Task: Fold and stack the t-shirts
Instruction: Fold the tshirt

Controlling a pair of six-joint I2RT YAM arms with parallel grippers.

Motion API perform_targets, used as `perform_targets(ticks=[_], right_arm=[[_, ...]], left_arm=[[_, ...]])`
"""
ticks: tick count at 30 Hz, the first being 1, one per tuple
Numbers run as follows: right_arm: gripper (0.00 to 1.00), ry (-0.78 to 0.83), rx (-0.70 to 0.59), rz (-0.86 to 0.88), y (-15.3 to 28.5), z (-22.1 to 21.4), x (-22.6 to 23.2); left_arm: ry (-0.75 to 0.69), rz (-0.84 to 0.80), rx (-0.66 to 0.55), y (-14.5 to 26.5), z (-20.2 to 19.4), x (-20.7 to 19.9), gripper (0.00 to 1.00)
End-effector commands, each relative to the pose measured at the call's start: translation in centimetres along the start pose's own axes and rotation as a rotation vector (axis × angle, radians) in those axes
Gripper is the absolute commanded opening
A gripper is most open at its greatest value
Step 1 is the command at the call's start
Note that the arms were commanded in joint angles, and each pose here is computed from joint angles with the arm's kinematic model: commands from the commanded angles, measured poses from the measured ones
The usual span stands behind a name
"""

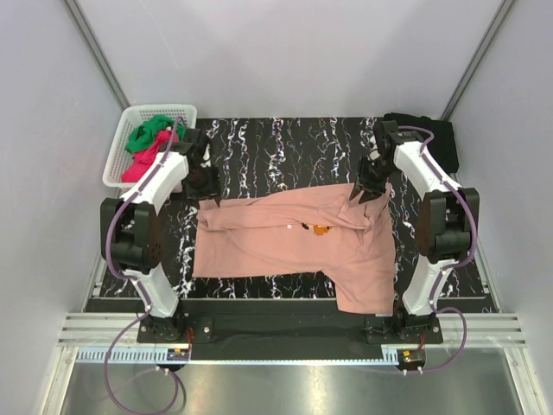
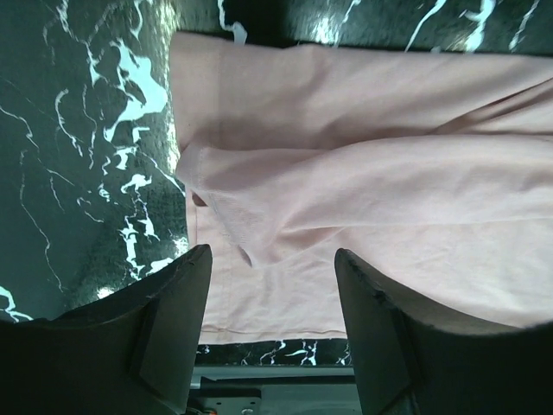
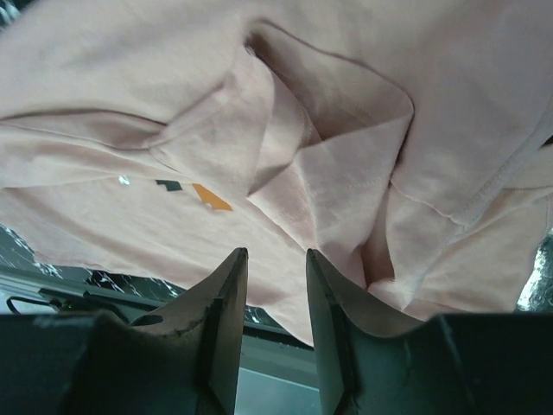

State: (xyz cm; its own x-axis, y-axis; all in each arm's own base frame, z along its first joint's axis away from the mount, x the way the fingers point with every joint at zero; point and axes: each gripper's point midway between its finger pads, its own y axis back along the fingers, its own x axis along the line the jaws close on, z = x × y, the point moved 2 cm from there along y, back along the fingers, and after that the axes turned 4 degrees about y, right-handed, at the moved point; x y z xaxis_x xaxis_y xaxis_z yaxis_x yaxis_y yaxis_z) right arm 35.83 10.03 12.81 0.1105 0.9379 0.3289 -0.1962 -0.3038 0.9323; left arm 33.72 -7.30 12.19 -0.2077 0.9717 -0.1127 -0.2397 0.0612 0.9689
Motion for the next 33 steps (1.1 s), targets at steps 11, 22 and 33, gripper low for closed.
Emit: perform_targets(ticks=[11, 22, 33], right_arm=[[0.44, 0.005, 0.057, -0.003, -0.8, -2.3, -0.9], [0.44, 0.007, 0.038, -0.08, -0.3, -1.9, -1.9], [0.45, 0.01, 0.043, -0.114, -0.7, -1.7, -2.5]], left_arm=[[0.031, -0.029, 0.02, -1.6, -1.5, 0.0, 0.65], [0.024, -0.025, 0.033, -2.0, -2.3, 0.3, 0.64], [0.018, -0.025, 0.038, -1.9, -2.8, 0.5, 0.64]])
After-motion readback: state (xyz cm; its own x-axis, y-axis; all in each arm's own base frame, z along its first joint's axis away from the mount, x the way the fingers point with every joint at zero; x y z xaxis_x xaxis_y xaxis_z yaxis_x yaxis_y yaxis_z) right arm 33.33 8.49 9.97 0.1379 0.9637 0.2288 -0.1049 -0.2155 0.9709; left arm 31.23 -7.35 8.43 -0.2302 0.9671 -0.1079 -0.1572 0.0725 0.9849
